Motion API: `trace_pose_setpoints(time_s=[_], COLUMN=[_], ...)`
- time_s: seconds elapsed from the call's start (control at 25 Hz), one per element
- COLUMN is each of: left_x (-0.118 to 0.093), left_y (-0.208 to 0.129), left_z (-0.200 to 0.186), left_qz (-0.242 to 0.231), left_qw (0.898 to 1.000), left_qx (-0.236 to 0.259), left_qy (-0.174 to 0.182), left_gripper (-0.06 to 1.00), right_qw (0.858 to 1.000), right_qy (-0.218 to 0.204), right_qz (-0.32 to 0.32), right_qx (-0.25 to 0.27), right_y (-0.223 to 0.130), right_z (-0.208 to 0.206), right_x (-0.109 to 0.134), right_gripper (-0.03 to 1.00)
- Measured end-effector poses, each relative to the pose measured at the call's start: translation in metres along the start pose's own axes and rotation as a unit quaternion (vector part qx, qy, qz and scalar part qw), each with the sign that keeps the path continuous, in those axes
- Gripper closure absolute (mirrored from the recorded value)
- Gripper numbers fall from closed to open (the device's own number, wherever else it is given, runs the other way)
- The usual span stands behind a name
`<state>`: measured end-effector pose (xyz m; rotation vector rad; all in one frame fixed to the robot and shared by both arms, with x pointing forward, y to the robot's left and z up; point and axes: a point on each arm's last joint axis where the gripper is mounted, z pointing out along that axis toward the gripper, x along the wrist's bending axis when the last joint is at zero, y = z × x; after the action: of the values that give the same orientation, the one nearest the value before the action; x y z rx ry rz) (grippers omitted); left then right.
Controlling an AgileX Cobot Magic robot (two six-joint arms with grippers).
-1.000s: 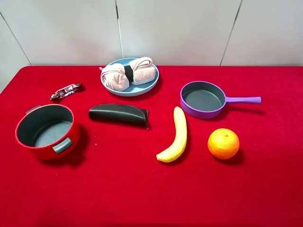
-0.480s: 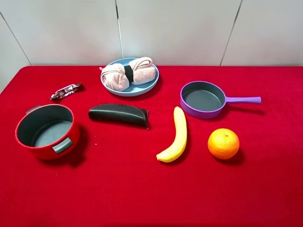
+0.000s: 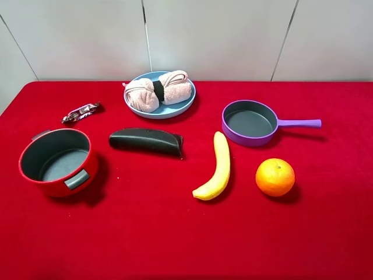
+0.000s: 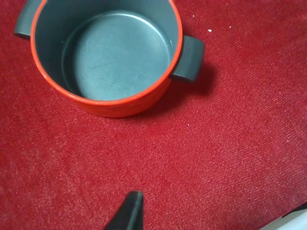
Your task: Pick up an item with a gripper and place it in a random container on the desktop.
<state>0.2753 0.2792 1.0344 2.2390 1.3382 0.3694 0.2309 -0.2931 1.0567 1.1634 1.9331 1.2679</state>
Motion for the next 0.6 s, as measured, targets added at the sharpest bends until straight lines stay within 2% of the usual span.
trace_pose_setpoints(time_s=[0.44,0.6], left_x=[0.0015,-0.0007], left_y=[0.0001,-0.0070], left_z=[-0.0005,-0.0087], left_qz=[-0.034,-0.037], left_qw=[0.999,0.998], left_qx=[-0.006,-0.048], left_qy=[0.015,0.026], left_gripper=[-0.05,-0.04], right_qw=[1.000,1.000], right_qy=[0.000,0.000], right_qz=[0.000,0.000], right_qx=[0.000,0.000], right_y=[0.0000,0.0000], right_z=[0.0000,0.0000], right_x=[0.0000,0.0000], right_gripper=[0.27,0.27])
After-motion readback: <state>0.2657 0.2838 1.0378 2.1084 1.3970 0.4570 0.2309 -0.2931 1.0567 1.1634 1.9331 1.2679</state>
